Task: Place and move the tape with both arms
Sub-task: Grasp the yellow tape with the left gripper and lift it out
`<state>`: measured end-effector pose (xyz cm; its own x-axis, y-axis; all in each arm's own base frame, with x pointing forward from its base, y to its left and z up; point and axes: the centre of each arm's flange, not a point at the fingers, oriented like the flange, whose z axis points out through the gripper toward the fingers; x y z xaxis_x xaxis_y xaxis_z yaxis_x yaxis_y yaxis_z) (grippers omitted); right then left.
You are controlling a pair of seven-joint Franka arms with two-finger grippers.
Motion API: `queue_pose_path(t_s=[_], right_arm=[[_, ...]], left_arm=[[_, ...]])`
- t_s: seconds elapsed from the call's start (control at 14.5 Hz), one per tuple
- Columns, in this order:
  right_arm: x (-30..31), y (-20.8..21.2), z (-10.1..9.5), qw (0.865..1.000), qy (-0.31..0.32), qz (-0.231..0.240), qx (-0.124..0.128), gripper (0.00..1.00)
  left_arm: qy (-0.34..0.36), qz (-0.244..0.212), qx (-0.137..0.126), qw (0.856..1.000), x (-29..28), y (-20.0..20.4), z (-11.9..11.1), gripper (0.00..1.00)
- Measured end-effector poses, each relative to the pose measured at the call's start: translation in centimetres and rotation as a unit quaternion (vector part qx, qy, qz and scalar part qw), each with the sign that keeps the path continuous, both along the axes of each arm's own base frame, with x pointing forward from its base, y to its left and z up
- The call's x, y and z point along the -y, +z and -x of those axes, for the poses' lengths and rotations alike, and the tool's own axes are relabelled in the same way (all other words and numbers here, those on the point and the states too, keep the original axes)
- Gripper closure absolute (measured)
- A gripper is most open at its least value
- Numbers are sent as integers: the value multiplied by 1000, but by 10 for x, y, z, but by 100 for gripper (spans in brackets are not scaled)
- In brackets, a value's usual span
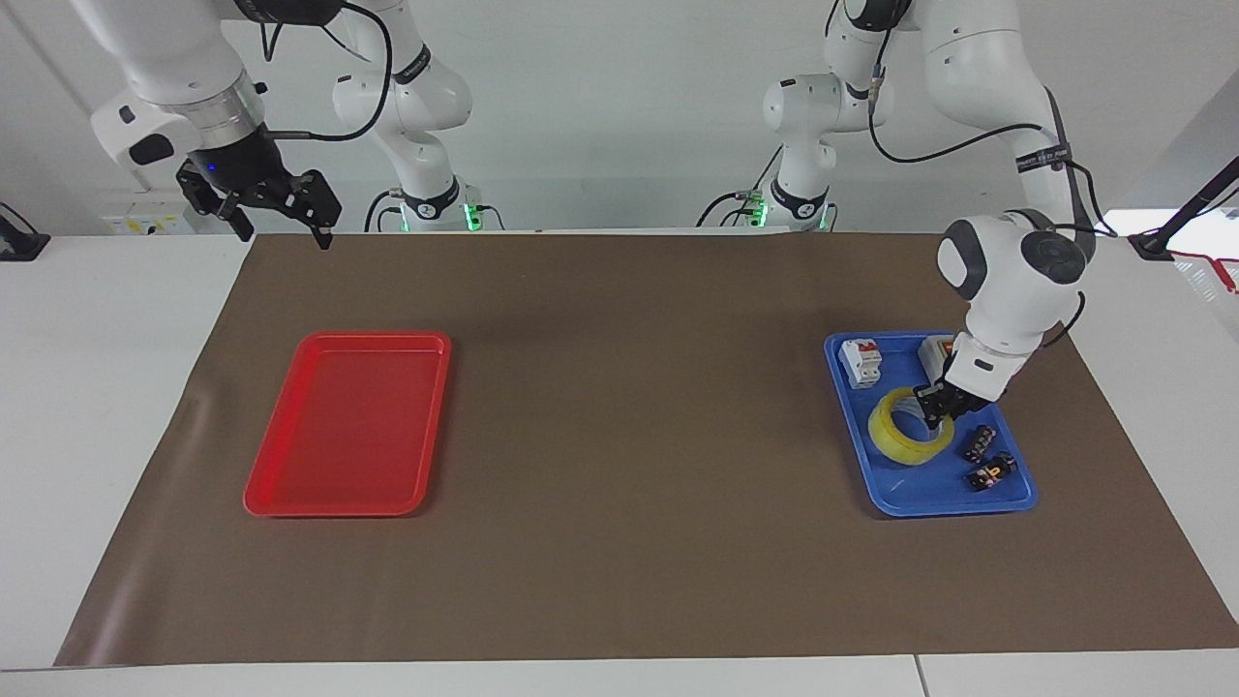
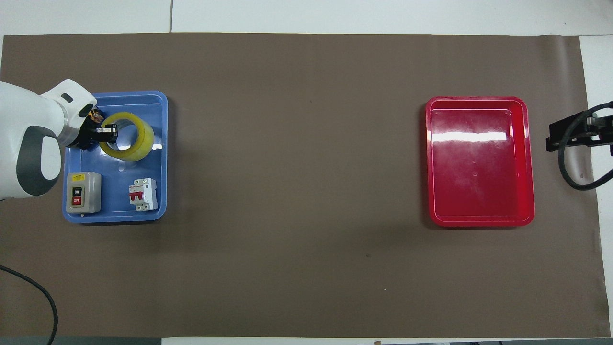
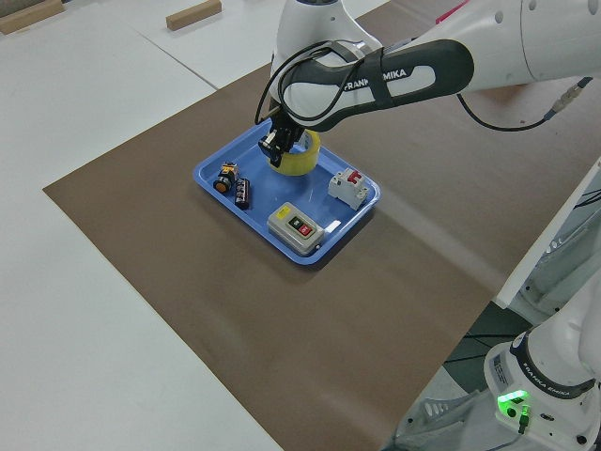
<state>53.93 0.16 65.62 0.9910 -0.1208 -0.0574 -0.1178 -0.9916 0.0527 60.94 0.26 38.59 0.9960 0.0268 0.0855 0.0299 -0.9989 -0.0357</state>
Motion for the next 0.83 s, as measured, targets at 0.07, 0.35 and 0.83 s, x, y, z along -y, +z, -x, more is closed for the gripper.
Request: queue_pose_path(t_s=[0.07,0.35,0.83], right_arm=[[0,0,0,1000,0,0,0,0],[0,0,0,1000,0,0,0,0],[0,0,0,1000,0,0,0,0]], left_arm=[[4,1,-1,1000,13,19,1,78],[21,10,8,1000,128,41,12,78],[61,14,-6,998,332,-9,85,78]])
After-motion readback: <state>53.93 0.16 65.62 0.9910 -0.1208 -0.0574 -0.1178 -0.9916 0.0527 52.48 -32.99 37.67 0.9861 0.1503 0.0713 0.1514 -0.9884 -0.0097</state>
